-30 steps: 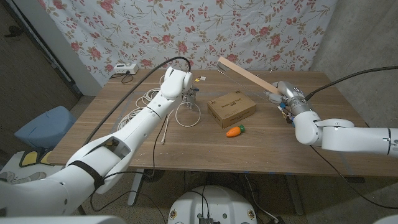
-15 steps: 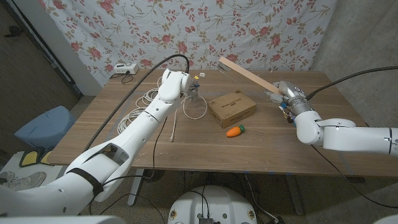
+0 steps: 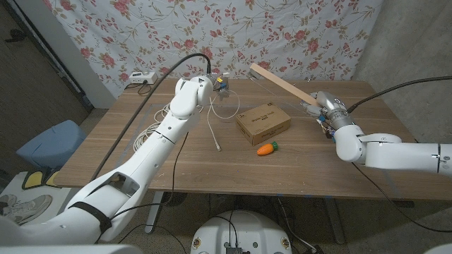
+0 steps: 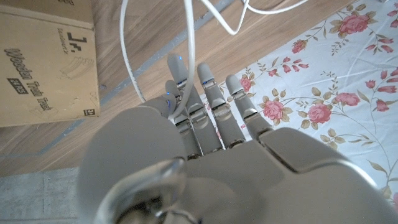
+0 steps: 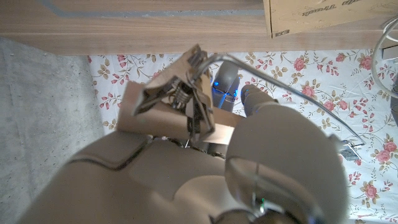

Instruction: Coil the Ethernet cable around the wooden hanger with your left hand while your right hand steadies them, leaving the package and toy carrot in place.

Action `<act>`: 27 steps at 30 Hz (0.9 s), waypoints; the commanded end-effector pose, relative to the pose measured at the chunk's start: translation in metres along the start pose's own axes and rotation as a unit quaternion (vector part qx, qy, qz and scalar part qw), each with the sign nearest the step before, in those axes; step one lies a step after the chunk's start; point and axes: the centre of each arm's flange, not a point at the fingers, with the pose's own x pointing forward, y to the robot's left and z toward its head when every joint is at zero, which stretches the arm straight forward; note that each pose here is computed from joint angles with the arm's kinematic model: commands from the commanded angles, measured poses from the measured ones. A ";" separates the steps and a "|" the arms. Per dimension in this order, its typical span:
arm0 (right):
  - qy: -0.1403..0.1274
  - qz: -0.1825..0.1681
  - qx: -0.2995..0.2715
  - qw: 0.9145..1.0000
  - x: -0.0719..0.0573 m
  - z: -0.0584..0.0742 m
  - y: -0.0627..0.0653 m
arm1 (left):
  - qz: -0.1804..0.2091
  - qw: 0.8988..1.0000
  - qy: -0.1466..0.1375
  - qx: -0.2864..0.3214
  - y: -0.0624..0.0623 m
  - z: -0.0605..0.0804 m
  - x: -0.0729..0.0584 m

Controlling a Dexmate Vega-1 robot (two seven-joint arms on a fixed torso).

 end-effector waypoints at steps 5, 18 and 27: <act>0.003 0.007 0.033 0.999 0.034 -0.001 0.016 | 0.033 0.999 -0.022 0.015 0.052 0.008 -0.033; -0.018 -0.009 0.027 0.999 0.059 0.012 0.026 | -0.011 0.989 -0.126 -0.074 0.071 0.009 -0.026; -0.070 -0.041 0.023 0.996 0.058 0.036 0.029 | 0.005 0.978 -0.174 -0.113 0.093 0.015 -0.011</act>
